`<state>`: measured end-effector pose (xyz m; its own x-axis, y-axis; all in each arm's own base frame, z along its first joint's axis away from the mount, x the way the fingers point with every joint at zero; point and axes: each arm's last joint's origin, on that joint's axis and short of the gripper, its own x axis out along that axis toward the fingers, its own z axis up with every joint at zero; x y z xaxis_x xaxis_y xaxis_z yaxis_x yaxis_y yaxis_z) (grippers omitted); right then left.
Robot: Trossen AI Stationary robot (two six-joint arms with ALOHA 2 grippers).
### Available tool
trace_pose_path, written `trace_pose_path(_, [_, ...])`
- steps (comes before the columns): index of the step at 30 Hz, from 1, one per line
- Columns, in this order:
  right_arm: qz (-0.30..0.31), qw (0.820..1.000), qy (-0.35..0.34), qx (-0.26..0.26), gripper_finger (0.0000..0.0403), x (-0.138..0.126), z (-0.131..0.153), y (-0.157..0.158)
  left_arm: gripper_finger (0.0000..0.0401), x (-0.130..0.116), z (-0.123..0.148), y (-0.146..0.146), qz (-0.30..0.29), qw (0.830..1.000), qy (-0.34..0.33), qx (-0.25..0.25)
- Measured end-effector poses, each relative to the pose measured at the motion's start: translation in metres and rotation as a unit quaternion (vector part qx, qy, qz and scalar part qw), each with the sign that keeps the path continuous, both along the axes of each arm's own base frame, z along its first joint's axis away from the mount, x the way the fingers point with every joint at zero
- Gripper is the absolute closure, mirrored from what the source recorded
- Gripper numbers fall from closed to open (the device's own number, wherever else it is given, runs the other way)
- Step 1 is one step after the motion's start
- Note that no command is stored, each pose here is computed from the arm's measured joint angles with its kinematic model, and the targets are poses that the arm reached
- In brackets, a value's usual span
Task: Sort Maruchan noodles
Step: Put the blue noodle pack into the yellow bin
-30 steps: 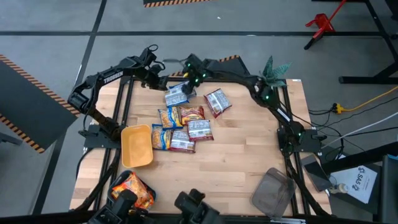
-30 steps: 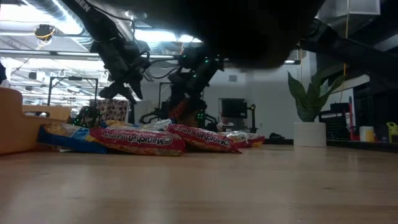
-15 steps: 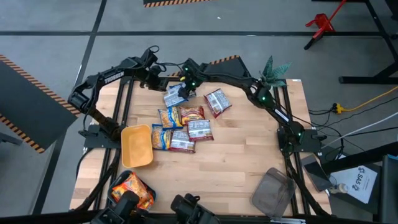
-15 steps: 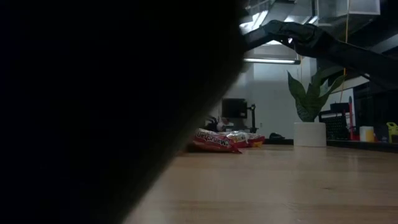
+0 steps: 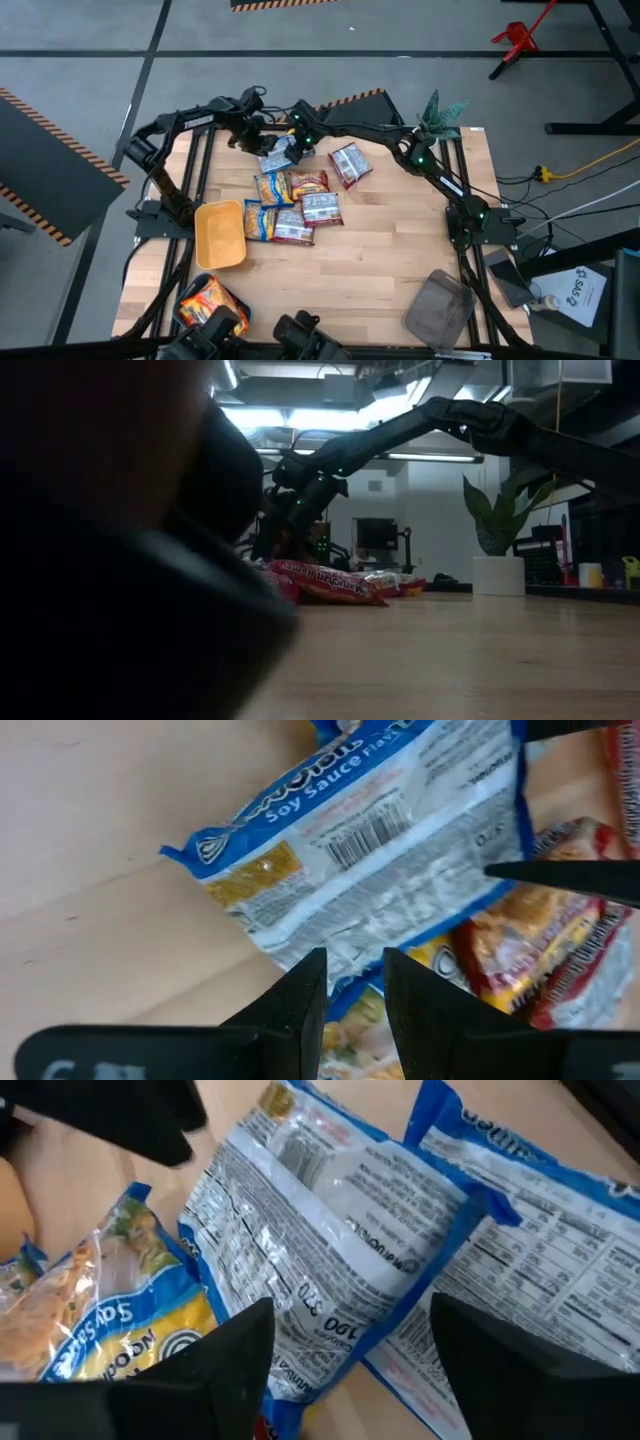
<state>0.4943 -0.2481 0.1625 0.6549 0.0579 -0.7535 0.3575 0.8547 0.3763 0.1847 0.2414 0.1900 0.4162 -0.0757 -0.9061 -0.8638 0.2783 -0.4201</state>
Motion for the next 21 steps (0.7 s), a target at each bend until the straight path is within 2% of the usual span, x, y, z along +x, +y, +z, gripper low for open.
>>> trace_pose_path(6, [-0.002, 1.0, -0.007, -0.002, 0.0157, 0.0012, 0.001, -0.0004, 0.0307, 0.0019, -0.0007, 0.0, 0.001, 1.0, 0.002, 0.005])
trace_pose_path(9, [0.001, 1.0, -0.022, 0.006, 0.0178, 0.0044, 0.0026, 0.0021, 0.0308, 0.0021, -0.0006, -0.0001, 0.002, 1.0, 0.005, 0.007])
trace_pose_path(21, [-0.041, 0.998, -0.004, -0.052, 0.0381, 0.0076, 0.0033, 0.0039, 0.0308, 0.0034, -0.0008, -0.0008, -0.003, 1.0, 0.012, 0.015])
